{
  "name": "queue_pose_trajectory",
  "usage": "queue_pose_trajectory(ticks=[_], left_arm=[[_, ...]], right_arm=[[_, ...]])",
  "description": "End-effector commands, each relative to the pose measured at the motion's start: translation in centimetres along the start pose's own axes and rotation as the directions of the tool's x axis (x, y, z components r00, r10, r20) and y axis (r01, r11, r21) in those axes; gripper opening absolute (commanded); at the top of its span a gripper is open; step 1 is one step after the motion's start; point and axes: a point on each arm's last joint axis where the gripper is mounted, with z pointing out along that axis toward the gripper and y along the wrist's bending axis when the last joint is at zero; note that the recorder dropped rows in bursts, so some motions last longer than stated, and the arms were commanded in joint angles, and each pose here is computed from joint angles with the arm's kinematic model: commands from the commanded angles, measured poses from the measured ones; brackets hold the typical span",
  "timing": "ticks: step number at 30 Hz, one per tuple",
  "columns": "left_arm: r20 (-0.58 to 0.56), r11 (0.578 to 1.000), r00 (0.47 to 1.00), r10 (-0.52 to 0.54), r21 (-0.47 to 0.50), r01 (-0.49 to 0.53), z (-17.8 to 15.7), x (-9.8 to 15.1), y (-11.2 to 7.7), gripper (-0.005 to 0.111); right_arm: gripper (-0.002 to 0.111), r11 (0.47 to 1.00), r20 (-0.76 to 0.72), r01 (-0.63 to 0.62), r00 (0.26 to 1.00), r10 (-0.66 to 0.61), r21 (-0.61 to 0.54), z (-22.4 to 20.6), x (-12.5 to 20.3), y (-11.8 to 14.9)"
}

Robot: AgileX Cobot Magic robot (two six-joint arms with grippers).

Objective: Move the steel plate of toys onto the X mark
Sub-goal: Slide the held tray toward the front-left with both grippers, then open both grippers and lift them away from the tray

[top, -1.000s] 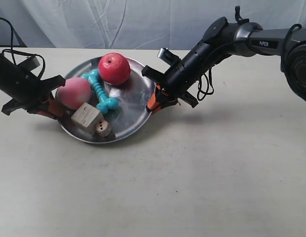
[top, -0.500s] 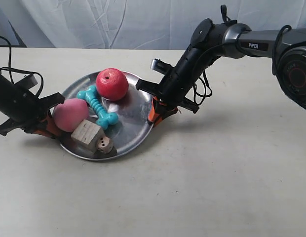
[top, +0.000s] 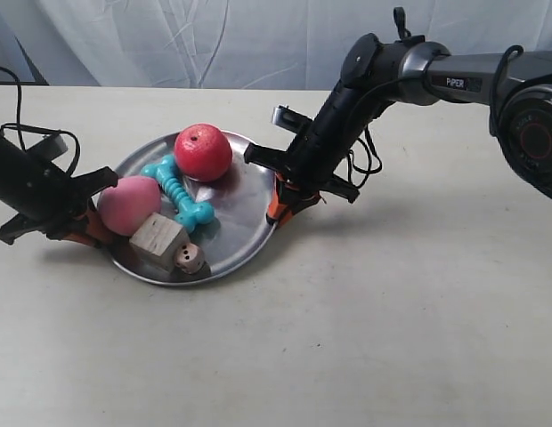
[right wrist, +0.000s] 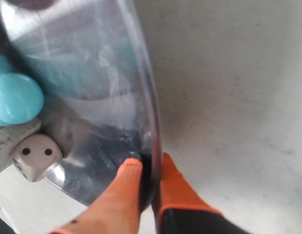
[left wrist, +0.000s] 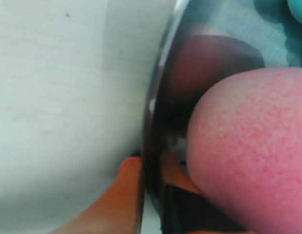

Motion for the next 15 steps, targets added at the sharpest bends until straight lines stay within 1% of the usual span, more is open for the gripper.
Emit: queue_pose_trajectory(ticks=[1,5,7,10,11,13,15], left_arm=[[0.008,0.998,0.998,0.066,-0.007,-0.066,0.52,0.13,-0.78,0.0],[-0.005,0.996,0.997,0.082,-0.02,-0.082,0.52,0.24,-0.65,0.0],[-0.008,0.996,0.996,0.087,-0.024,-0.087,0.52,0.26,-0.61,0.003],[-0.01,0.995,0.996,0.091,-0.029,-0.091,0.52,0.27,-0.57,0.013],[-0.01,0.996,0.996,0.087,-0.029,-0.087,0.52,0.27,-0.57,0.021],[-0.011,0.996,0.996,0.087,-0.028,-0.087,0.52,0.29,-0.57,0.031],[-0.013,0.996,0.996,0.083,-0.027,-0.083,0.52,0.3,-0.58,0.037]], right_arm=[[-0.001,0.999,0.061,0.045,0.997,-0.045,0.001,1.42,-0.55,0.67],[-0.001,0.999,0.054,0.038,0.998,-0.038,-0.004,1.92,-0.53,0.68],[-0.001,0.999,0.06,0.035,0.998,-0.035,-0.012,1.95,-0.57,0.8],[-0.001,0.999,0.062,0.023,0.998,-0.021,-0.039,1.94,-0.59,1.04],[-0.001,0.999,0.064,0.019,0.998,-0.016,-0.048,1.93,-0.61,1.13],[-0.001,0.998,0.065,0.017,0.998,-0.014,-0.053,1.93,-0.61,1.16],[-0.001,0.999,0.064,0.018,0.998,-0.015,-0.05,1.93,-0.61,1.14]])
